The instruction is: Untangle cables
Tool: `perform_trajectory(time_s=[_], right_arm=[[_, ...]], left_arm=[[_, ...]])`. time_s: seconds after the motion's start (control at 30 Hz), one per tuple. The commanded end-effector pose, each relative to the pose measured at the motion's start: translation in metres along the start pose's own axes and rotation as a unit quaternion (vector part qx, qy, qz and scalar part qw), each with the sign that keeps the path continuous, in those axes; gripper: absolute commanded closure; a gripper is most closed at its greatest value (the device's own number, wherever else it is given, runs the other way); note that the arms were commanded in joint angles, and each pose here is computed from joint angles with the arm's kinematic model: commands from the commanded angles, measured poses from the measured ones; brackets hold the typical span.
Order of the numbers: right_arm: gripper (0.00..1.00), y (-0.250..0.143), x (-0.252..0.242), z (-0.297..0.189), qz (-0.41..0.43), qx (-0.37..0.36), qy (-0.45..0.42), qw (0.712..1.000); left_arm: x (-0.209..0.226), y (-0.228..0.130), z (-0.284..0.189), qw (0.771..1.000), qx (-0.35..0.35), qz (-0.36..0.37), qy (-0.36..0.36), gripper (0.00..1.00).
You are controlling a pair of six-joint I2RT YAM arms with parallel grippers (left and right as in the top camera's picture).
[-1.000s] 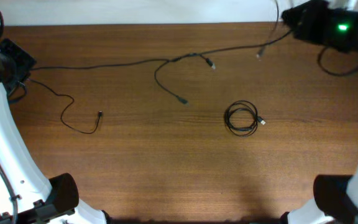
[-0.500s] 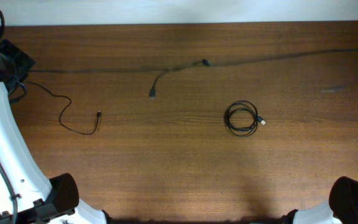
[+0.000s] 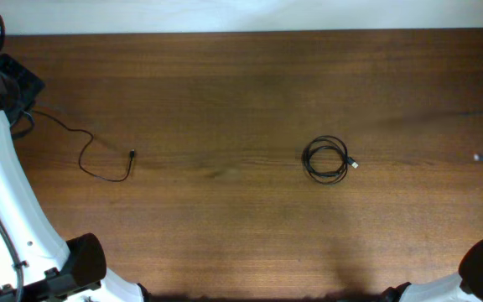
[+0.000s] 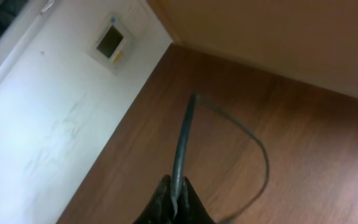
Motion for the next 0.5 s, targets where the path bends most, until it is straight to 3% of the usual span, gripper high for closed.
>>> perform_trajectory(time_s=[0.0,0.13,0.27,0.37,0.47], right_arm=[[0.96,0.003,-0.007,0.001,0.023,-0.014,-0.027,0.999],[0.96,0.002,-0.007,0.001,0.022,-0.012,-0.026,0.999],[0.96,0.001,-0.006,0.001,0.021,-0.009,-0.027,0.999],[0.96,-0.003,-0.007,0.001,0.019,0.0,-0.029,0.999],[0.96,-0.008,-0.009,0.001,0.02,0.013,-0.034,0.999]], left_arm=[[0.006,0.002,-0.005,1.0,-0.012,-0.01,0.007,1.0],[-0.006,0.0,-0.006,0.999,0.001,-0.002,-0.038,1.0],[-0.042,-0.002,-0.013,0.98,0.007,0.1,-0.169,1.0],[-0.074,-0.008,-0.03,0.937,0.005,0.177,-0.301,1.0],[-0.108,-0.018,-0.06,0.857,-0.02,0.264,-0.441,1.0]])
Point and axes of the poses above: each gripper's point midway between its finger pads, its own z axis out along the fingers, its own x axis along the line the jaws close on, y = z × x, the point moved 4 cm from there along -z, back along the fingers, and after that the axes turned 8 degrees about z, right-handed, at the moved point
